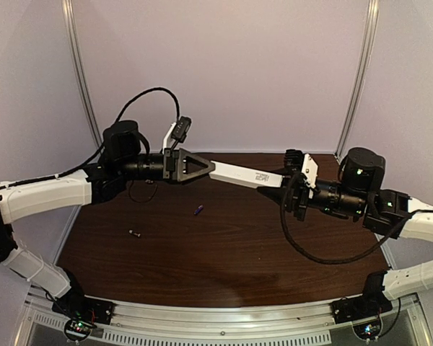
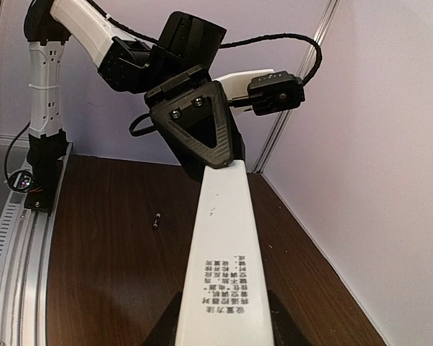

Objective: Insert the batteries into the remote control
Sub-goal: Remove the battery cover from the remote control.

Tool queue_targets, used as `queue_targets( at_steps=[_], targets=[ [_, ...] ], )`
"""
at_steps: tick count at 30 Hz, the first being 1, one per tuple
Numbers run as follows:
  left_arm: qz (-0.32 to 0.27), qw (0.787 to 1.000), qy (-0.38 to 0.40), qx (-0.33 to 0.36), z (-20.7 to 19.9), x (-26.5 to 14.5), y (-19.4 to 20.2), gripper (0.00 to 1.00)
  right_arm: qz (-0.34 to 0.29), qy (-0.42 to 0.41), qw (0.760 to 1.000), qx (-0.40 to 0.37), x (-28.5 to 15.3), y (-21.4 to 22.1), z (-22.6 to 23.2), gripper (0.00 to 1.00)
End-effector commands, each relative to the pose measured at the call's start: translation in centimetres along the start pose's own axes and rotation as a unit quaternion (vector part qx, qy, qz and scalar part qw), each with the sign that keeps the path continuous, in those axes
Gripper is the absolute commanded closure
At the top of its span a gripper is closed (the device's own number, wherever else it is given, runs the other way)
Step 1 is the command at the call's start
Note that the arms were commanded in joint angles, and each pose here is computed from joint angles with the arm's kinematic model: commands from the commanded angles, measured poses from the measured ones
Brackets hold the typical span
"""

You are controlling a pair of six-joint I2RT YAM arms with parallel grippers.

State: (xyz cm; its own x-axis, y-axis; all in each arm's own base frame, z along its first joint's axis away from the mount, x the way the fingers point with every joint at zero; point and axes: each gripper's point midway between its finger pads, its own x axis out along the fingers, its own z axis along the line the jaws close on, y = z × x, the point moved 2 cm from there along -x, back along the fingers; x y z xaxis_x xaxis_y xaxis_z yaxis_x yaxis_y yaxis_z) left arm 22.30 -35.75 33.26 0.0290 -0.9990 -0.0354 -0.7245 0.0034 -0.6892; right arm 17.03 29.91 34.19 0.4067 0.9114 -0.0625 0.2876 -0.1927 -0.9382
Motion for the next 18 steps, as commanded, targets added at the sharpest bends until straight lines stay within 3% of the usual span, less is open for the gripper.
queue_targets(
  at_steps=[1, 18],
  targets=[
    [-0.011, 1.000, -0.008, 0.017, -0.2, -0.3, -0.7, 0.61, -0.014, 0.008, 1.000, 0.004, -0.4, -0.7, -0.3, 1.00],
    [-0.007, 0.999, 0.014, 0.036, -1.4, -0.5, -0.8, 0.86, 0.024, 0.024, 0.999, 0.011, 0.5, 0.6, -0.9, 1.00]
  ],
)
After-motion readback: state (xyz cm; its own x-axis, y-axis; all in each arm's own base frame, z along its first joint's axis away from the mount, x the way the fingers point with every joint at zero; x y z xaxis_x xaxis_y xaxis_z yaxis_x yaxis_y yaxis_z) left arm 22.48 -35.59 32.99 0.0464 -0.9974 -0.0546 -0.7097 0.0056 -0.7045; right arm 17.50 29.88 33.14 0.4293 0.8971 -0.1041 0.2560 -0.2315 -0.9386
